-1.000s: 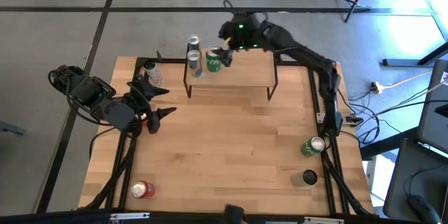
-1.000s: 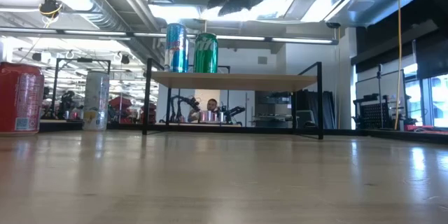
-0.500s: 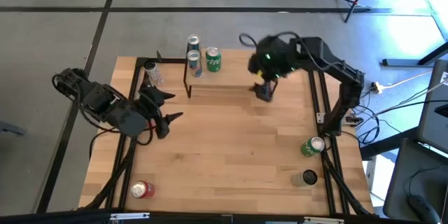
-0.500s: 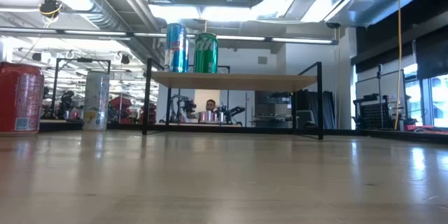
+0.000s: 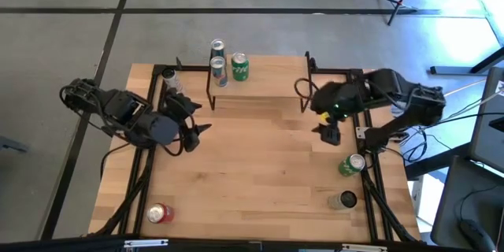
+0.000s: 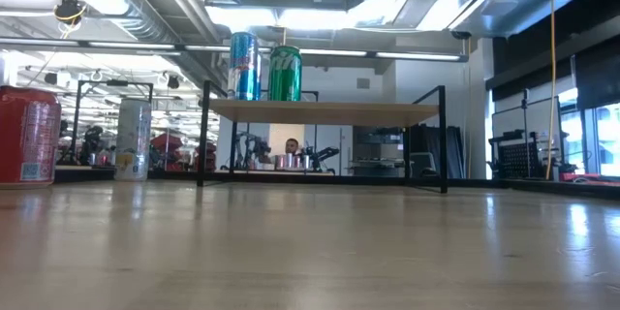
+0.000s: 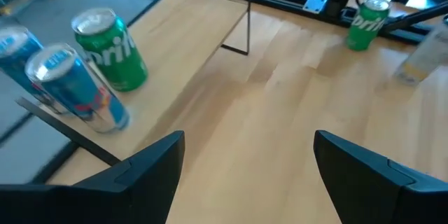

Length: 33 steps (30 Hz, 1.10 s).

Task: Place canned beverage on shelf
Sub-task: Put the green soda can on the shelf aligned with the other green soda can

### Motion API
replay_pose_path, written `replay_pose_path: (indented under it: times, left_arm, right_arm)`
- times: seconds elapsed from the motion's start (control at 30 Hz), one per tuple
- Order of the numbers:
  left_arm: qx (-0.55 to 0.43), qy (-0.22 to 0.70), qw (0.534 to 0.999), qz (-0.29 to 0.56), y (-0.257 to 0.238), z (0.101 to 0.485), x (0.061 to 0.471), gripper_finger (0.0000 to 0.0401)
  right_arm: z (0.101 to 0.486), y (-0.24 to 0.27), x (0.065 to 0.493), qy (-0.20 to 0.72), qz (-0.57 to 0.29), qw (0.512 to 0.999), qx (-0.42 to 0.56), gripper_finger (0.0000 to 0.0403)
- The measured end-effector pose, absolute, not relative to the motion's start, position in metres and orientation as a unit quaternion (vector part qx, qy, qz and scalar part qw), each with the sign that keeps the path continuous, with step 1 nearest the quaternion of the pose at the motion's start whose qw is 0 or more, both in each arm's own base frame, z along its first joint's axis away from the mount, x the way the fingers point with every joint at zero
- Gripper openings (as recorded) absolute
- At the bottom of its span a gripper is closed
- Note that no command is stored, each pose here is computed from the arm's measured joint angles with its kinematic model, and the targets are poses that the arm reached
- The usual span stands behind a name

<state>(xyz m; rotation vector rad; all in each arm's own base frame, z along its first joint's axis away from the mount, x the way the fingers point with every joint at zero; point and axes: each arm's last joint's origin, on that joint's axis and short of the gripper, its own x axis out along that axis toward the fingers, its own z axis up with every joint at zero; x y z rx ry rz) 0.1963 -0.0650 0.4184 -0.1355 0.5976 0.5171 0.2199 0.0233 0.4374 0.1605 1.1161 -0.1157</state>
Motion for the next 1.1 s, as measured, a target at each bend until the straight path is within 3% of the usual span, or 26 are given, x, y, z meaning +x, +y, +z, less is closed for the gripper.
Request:
replay_pose_path:
  times: [0.43,0.73,1.1]
  left_arm:
    - [-0.049,0.290,0.914,0.280,-0.051,0.419,0.201,0.0304]
    - [-0.053,0.292,0.911,0.285,-0.047,0.419,0.201,0.0304]
    - [-0.053,0.292,0.911,0.285,-0.047,0.419,0.201,0.0304]
  right_arm:
    - [0.335,0.035,0.166,0.674,-0.124,0.686,0.246,0.0317]
    - [0.286,0.053,0.154,0.754,-0.134,0.599,0.235,0.0317]
    - [0.261,0.053,0.146,0.788,-0.142,0.539,0.261,0.0317]
